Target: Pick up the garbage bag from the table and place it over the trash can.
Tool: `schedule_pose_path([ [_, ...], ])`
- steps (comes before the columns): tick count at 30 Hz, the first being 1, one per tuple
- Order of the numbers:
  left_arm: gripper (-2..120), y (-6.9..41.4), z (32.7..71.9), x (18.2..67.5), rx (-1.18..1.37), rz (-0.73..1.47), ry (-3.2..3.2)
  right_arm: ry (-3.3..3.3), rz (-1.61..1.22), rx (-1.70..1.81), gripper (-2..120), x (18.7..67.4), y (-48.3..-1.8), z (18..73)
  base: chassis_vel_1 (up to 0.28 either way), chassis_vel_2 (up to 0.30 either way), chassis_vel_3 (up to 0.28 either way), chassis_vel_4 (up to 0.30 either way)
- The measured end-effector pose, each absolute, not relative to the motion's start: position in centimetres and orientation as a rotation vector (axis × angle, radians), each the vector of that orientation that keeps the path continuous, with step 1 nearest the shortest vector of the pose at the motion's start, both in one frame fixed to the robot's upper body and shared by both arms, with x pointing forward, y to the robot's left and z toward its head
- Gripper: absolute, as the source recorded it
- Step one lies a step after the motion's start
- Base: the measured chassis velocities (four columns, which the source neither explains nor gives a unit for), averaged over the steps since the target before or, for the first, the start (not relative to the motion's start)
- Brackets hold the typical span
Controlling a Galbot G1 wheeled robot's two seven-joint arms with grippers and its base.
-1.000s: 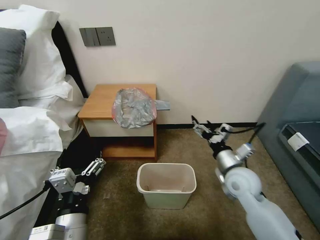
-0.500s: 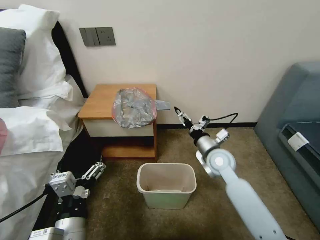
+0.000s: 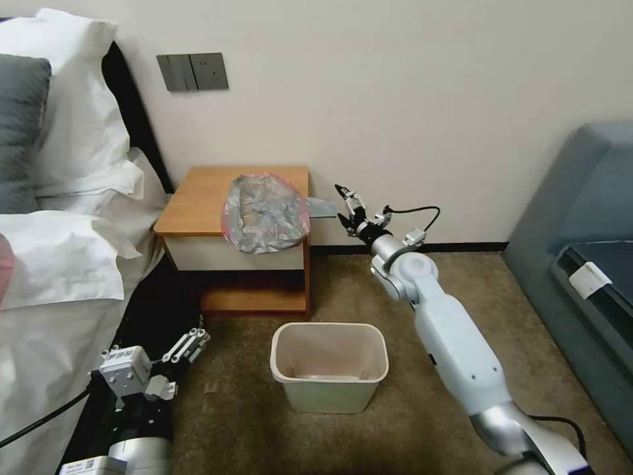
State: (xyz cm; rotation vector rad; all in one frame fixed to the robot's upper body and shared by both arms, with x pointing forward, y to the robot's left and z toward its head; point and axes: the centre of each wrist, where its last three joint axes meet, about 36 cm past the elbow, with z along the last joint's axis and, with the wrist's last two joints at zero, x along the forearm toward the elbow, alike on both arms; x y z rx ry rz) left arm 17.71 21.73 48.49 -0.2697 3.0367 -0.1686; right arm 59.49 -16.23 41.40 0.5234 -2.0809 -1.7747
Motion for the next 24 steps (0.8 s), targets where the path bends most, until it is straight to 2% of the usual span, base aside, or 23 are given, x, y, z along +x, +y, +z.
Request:
schedule_pose_path([
  [7,100,21.7,48.5,17.7,-0.272,-0.169,3.038,-2.072,-1.769,0.543,96,59.4,-14.9,40.7,0.0,0.0,0.0,0.0],
  [9,100,21.7,48.5,17.7,-0.27,-0.168,3.038,-2.083,-1.758,0.569,88,59.0,-14.4,40.6,0.0,0.0,0.0,0.0],
  [11,100,21.7,48.5,17.7,-0.269,-0.168,3.038,-2.088,-1.754,0.578,84,58.9,-14.2,40.5,0.0,0.0,0.0,0.0],
  [13,100,21.7,48.5,17.7,-0.266,-0.167,3.037,-2.096,-1.747,0.59,74,58.6,-13.9,40.6,0.0,0.0,0.0,0.0],
  [15,100,21.8,48.5,17.7,-0.265,-0.166,3.037,-2.099,-1.745,0.591,71,58.6,-13.8,40.6,0.0,0.0,0.0,0.0],
  [18,100,21.8,48.5,17.8,-0.263,-0.166,3.035,-2.109,-1.739,0.588,53,58.6,-13.7,40.6,0.0,0.0,0.0,0.0],
  [20,100,21.8,48.5,17.8,-0.262,-0.166,3.034,-2.112,-1.735,0.583,50,58.6,-13.6,40.6,0.0,0.0,0.0,0.0],
  [23,100,21.8,48.5,17.8,-0.257,-0.164,3.03,-2.133,-1.713,0.585,35,58.2,-13.4,40.7,0.0,0.0,0.0,0.0],
  [24,100,21.8,48.5,17.8,-0.257,-0.164,3.03,-2.133,-1.713,0.585,35,58.2,-13.4,40.7,0.0,0.0,0.0,0.0],
])
